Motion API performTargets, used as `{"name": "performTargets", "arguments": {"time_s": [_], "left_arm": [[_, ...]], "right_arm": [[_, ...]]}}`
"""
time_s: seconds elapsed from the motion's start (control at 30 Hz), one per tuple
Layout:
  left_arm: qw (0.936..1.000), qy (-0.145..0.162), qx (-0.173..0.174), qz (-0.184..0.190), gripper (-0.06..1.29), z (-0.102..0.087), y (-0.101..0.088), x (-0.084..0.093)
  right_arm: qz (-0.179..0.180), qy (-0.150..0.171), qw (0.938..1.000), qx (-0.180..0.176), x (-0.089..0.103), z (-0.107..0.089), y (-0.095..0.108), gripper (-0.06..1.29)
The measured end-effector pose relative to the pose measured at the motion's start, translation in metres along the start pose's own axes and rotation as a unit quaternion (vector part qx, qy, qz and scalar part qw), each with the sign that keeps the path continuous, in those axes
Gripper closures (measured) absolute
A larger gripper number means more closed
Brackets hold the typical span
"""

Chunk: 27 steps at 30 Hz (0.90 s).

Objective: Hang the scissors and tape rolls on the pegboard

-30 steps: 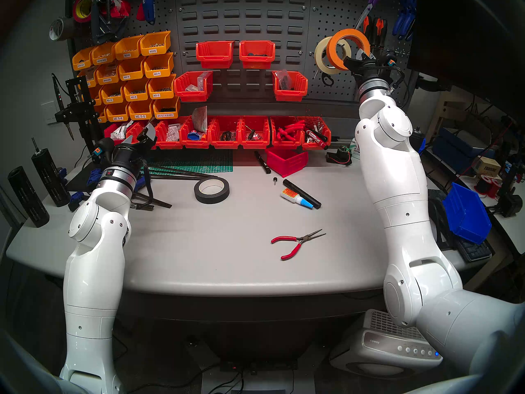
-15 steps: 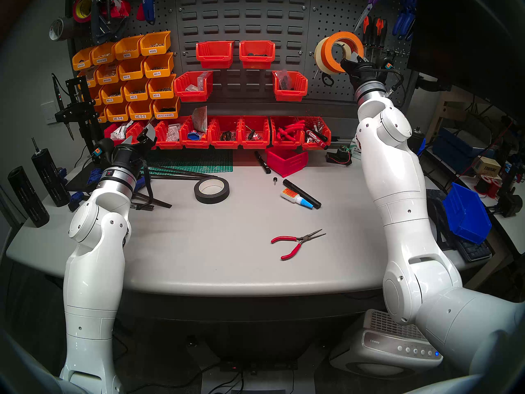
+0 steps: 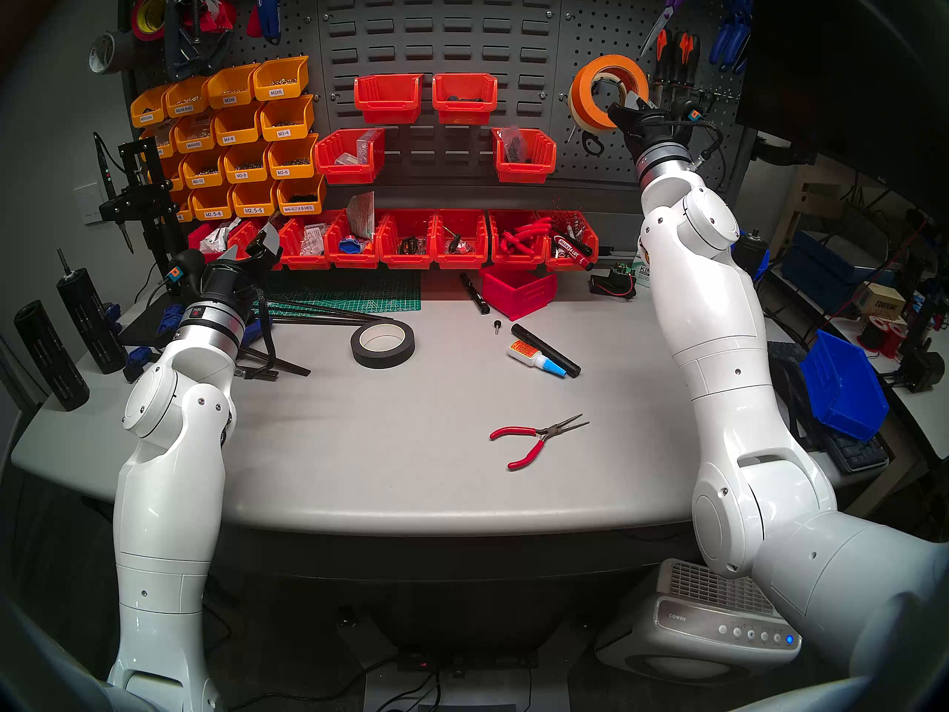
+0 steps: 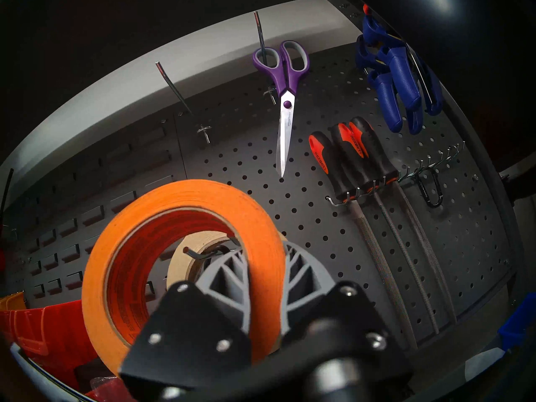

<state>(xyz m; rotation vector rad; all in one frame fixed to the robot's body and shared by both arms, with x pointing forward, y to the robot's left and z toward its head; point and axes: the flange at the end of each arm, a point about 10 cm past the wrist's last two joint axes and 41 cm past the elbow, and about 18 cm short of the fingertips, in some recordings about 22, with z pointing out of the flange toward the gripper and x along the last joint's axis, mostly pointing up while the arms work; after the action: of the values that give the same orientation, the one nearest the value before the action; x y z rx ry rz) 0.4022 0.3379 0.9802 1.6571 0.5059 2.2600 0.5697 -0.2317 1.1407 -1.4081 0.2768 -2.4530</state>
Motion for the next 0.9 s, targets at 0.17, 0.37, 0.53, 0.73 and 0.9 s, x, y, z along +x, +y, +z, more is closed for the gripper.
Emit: {"name": "performTargets", "arguments": {"time_s": [0.17, 0.37, 0.53, 0.73, 0.9], "left_arm": [[1.0, 0.0, 0.001, 0.0, 0.02, 0.0, -0.001, 0.0], [1.0, 0.001, 0.004, 0.001, 0.02, -0.001, -0.002, 0.001], [1.0, 0.001, 0.004, 0.001, 0.02, -0.001, -0.003, 0.001], [1.0, 0.0, 0.004, 0.001, 0.02, -0.001, -0.002, 0.0], [1.0, -0.001, 0.002, 0.002, 0.02, 0.0, -0.002, 0.0]], "right_arm": [[-0.003, 0.001, 1.0, 0.001, 0.001, 0.004, -0.003, 1.15], [-0.006, 0.001, 1.0, 0.0, 0.001, 0.007, -0.004, 1.15], [-0.01, 0.001, 1.0, -0.001, 0.001, 0.007, -0.003, 1.15], [-0.015, 0.001, 0.9999, -0.006, 0.001, 0.006, 0.001, 1.15], [-0.019, 0.0, 0.9997, -0.016, 0.0, 0.004, 0.007, 1.15]]}}
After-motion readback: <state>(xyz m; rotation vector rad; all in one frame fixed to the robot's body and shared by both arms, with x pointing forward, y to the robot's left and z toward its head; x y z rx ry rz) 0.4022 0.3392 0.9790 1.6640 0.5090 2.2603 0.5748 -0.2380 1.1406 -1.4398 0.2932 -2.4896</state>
